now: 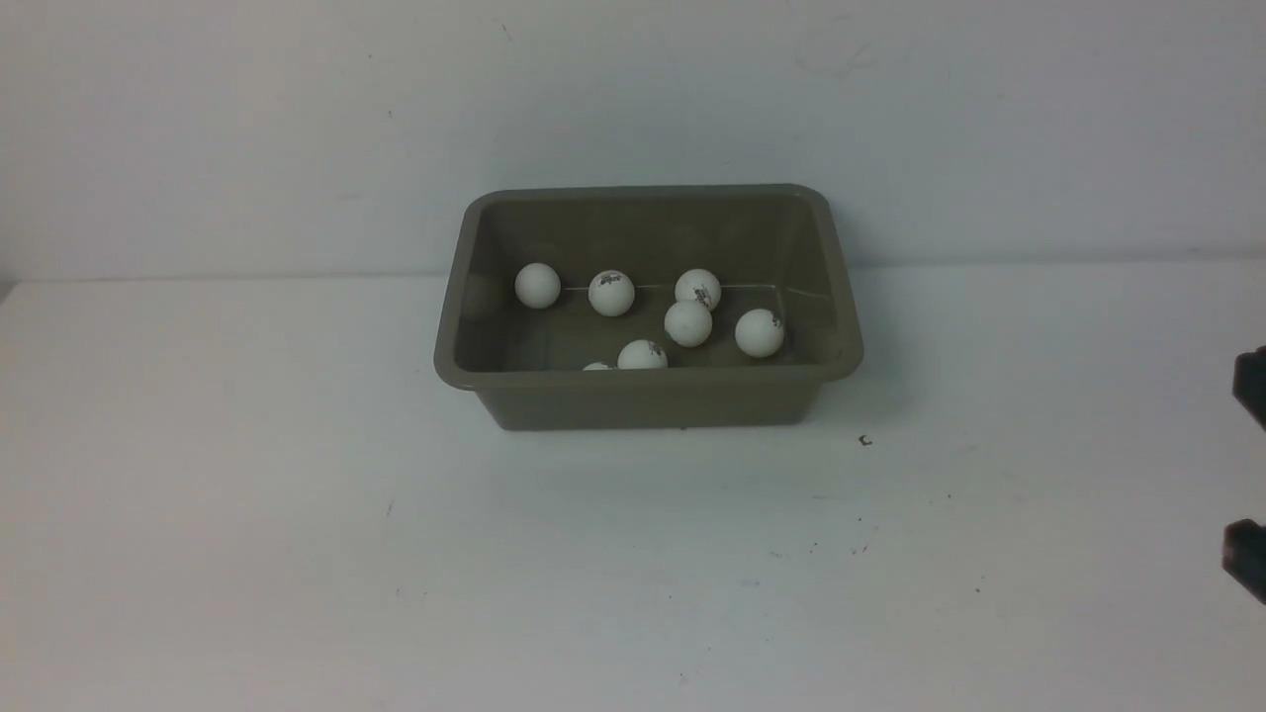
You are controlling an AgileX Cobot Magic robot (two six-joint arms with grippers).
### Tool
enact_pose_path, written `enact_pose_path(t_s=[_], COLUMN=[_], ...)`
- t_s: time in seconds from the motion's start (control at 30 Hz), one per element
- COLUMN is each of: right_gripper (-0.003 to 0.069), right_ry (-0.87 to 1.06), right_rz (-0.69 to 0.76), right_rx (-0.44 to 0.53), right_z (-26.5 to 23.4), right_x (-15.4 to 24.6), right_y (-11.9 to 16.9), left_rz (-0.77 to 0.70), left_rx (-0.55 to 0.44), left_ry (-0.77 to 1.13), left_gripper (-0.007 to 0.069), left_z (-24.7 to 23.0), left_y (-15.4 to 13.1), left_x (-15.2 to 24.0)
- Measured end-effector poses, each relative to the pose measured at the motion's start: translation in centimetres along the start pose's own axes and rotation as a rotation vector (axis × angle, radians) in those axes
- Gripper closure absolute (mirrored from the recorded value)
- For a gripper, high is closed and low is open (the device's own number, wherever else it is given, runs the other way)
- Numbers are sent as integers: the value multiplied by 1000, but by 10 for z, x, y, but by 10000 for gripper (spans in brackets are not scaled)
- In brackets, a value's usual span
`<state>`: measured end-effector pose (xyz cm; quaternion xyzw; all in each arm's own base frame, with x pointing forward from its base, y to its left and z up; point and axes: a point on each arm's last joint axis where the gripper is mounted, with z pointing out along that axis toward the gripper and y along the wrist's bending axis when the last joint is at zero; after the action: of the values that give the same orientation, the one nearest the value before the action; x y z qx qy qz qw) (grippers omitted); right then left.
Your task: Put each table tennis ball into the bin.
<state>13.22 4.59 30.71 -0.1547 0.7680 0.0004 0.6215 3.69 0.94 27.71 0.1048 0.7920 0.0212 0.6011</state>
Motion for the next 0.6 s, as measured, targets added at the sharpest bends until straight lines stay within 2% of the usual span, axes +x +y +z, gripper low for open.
enact_pose_path(t_s=[0.27, 0.4, 0.47, 0.5, 0.6], right_gripper=[673, 673, 673, 673, 673], right_ry=[-1, -1, -1, -1, -1], right_rz=[0, 0, 0, 0, 0], right_rx=[-1, -2, -2, -2, -2], right_z=[0, 0, 0, 0, 0], right_x=[0, 0, 0, 0, 0], right_y=[0, 0, 0, 0, 0], left_rz=[2, -62, -154, -158, -231], left_rx=[-6, 7, -39, -38, -135], left_ry=[-4, -74, -232, -232, -345], left_gripper=[567, 567, 567, 567, 567], left_z=[0, 0, -4, -4, -8], left_y=[1, -1, -1, -1, 2], left_x=[0, -7, -21, -21, -31])
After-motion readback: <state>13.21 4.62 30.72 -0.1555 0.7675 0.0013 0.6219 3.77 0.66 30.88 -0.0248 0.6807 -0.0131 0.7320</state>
